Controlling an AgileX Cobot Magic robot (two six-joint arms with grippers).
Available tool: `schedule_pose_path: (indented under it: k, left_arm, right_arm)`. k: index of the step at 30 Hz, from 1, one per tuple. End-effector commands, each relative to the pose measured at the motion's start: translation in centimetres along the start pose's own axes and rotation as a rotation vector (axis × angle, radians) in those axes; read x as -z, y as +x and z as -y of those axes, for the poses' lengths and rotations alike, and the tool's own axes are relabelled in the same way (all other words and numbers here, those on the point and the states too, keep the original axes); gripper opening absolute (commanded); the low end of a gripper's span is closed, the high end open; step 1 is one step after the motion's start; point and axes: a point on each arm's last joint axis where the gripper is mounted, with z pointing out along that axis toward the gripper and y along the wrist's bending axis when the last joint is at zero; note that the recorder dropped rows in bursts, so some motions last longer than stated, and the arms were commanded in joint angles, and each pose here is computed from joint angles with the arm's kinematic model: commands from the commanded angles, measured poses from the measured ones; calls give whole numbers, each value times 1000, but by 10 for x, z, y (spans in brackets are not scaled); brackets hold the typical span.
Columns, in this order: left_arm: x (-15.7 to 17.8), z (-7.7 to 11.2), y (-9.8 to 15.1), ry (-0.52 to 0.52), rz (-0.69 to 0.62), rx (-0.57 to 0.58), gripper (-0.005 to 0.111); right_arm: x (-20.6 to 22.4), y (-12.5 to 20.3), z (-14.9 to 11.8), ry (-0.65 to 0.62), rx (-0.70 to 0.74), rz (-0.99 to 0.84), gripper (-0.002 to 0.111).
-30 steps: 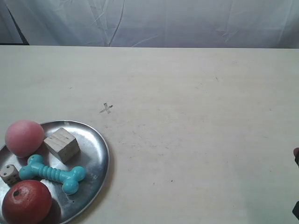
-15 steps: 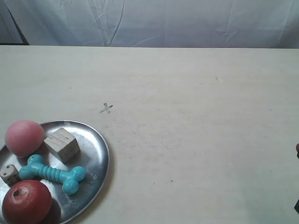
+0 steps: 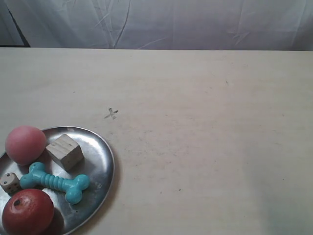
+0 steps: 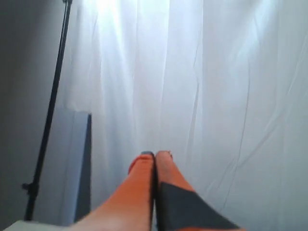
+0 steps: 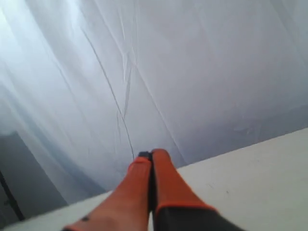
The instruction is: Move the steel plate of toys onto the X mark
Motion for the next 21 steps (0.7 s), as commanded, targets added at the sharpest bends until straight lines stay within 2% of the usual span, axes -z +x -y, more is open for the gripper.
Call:
schedule_pose_path:
  k: [1, 3, 5, 8, 9, 12, 13, 14, 15, 16, 17, 18, 19, 21]
  left_arm:
    - [3, 3, -20, 58, 220, 243, 0]
    - [4, 3, -24, 83, 264, 347, 0]
    - [4, 2, -23, 89, 256, 463, 0]
    - [1, 2, -14, 55, 117, 656, 0]
    - [-2, 2, -19, 29, 63, 648, 0]
    - [-15, 5, -51, -24, -43, 515, 0]
    - [-33, 7, -71, -51, -103, 388, 0]
    - [-45, 7, -82, -62, -125, 334, 0]
    - [-71, 7, -101, -85, -169, 246, 0]
    - [-86, 6, -106, -102, -205, 195, 0]
    - [-116, 2, -108, -159, -306, 124, 0]
    - [-131, -1, -106, -193, -374, 82, 0]
    - [-155, -8, -98, -261, -548, -3, 0]
    - [-177, -12, -82, -310, -801, -27, 0]
  right_arm:
    - [1, -7, 5, 39, -224, 90, 0]
    - [1, -6, 5, 39, -309, 82, 0]
    - [1, -6, 5, 38, -312, 77, 0]
    - [1, -5, 4, 35, -309, 66, 0]
    - [0, -6, 4, 36, -311, 65, -1]
    - [-7, -30, -7, 34, -304, 94, -1]
    - [-17, -49, -18, 30, -231, 88, -1]
    - [-26, -59, -24, 32, -177, 59, -1]
    - [-51, -73, -37, 34, -80, -45, -1]
    - [-66, -79, -45, 22, -35, -120, -1]
    - [-102, -83, -58, -6, 38, -291, -1]
    - [-122, -83, -65, -31, 74, -396, -1]
    - [-159, -80, -76, -83, 157, -633, -1]
    - [-187, -78, -86, -134, 184, -825, -1]
